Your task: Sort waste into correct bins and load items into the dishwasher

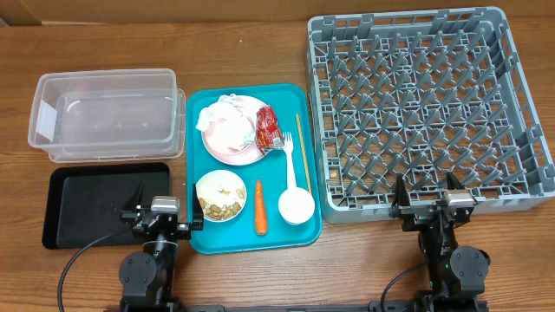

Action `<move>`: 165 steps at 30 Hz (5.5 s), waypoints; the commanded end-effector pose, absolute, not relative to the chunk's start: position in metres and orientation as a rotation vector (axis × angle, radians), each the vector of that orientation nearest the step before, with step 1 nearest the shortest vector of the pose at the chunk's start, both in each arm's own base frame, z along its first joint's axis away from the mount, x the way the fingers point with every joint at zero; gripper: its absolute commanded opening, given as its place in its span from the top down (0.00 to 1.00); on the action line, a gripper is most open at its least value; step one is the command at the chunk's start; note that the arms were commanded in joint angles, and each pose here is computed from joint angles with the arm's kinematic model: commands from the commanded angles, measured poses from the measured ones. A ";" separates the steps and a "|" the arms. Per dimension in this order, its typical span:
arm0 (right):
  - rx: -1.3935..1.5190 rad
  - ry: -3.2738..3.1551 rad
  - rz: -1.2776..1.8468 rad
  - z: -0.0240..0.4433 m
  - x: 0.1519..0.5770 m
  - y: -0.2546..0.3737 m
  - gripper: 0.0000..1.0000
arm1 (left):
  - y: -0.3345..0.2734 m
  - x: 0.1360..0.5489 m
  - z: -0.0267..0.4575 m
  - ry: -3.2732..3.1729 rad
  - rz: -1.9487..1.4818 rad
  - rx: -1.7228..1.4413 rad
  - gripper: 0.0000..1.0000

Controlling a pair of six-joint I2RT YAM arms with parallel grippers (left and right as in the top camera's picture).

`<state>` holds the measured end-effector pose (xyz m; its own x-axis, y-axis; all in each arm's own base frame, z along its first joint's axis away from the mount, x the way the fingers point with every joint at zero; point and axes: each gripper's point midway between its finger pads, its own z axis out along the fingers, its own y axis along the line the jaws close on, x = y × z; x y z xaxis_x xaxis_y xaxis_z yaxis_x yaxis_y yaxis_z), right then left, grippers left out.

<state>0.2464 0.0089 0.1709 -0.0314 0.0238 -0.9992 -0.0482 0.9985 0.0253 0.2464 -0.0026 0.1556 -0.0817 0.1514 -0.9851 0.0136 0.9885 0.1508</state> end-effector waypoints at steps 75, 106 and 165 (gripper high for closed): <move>-0.022 1.594 0.054 0.170 0.246 0.009 0.00 | -0.074 0.248 0.339 1.895 -0.384 0.313 0.00; -0.022 1.594 0.054 0.170 0.246 0.009 0.00 | -0.066 0.394 0.199 2.760 -0.394 0.049 0.23; -0.022 1.594 0.054 0.170 0.246 0.009 0.00 | -0.062 0.446 0.085 2.870 0.100 0.009 0.59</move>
<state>0.2464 0.0090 0.1708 -0.0317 0.0207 -0.9993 -0.0487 0.9986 0.0223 0.4395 -0.0662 0.0845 -0.9670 0.0240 -0.2538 0.0091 0.9982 0.0596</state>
